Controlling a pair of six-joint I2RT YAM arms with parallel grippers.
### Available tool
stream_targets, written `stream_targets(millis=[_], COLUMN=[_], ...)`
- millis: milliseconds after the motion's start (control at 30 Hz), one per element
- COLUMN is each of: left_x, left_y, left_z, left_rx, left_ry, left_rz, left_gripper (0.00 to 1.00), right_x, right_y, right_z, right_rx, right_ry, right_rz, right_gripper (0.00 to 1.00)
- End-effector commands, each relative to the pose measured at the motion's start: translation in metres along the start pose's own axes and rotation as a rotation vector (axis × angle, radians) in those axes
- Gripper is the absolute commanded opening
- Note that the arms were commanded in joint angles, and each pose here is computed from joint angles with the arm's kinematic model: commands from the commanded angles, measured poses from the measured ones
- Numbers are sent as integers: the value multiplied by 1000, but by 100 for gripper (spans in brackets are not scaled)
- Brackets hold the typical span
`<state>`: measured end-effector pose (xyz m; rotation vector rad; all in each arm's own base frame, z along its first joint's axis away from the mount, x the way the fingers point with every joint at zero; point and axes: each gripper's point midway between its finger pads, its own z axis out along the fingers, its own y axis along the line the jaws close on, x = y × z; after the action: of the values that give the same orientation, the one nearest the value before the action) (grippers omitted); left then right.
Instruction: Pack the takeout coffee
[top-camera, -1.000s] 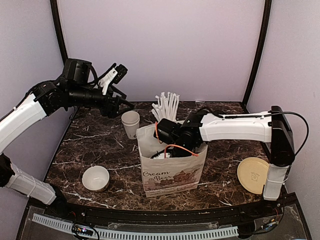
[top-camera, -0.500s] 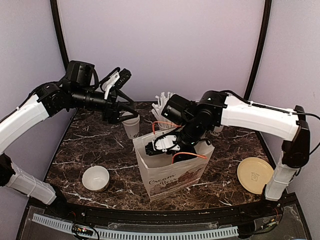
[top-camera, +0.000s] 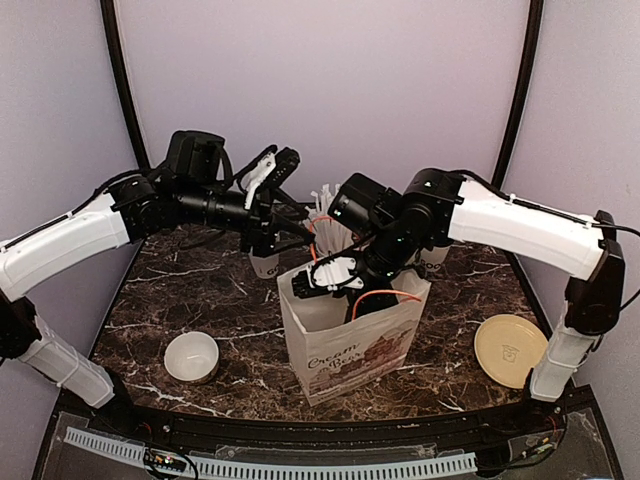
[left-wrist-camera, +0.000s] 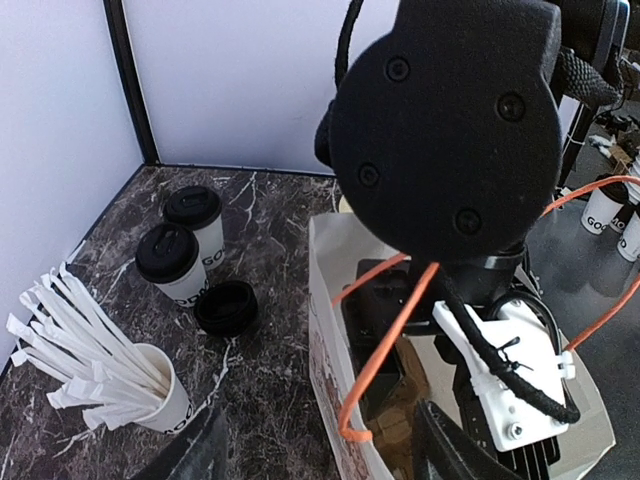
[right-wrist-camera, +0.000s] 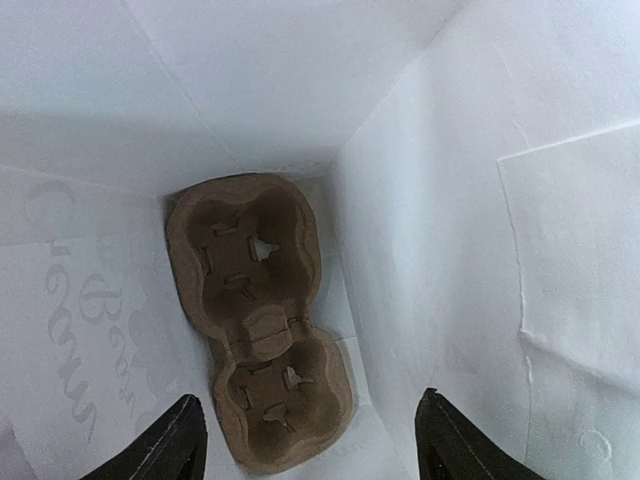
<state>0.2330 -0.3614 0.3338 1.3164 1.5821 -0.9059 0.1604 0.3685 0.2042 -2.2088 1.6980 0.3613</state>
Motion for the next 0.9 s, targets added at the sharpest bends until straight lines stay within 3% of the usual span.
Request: stream_targets(millis=[0,67,133,300,400,633,867], left_x=[-24,-27,-27,-32,-34,-55,-51], left_y=[-3,-1,5,2,2,9,2], left_z=[1,5,11,25,29,12,6], left_rx=[30,37,23,102,129,41,48], left_ry=[-112,-120,-116,-128,-130,-141,-125], left_rz=[35,24,0,-42,-53,20,26], left_gripper=[63,59,46,28,4,0,0], right_x=[-5,-5,-6,-8,-11,-18,7], right_y=[1,1,1,-4,-10,-26,-42], right_z=[-16,-19,-23,-40,-55,-122,-177], right_rx=[17,25,31,80,100,170,236], right_ry=[-41,-46,-51,-74,-111,-287,-396], right_rz=[-11,-12,-16,-37,-35,-57,21], right_gripper=[72,72,71,72,72,74,75])
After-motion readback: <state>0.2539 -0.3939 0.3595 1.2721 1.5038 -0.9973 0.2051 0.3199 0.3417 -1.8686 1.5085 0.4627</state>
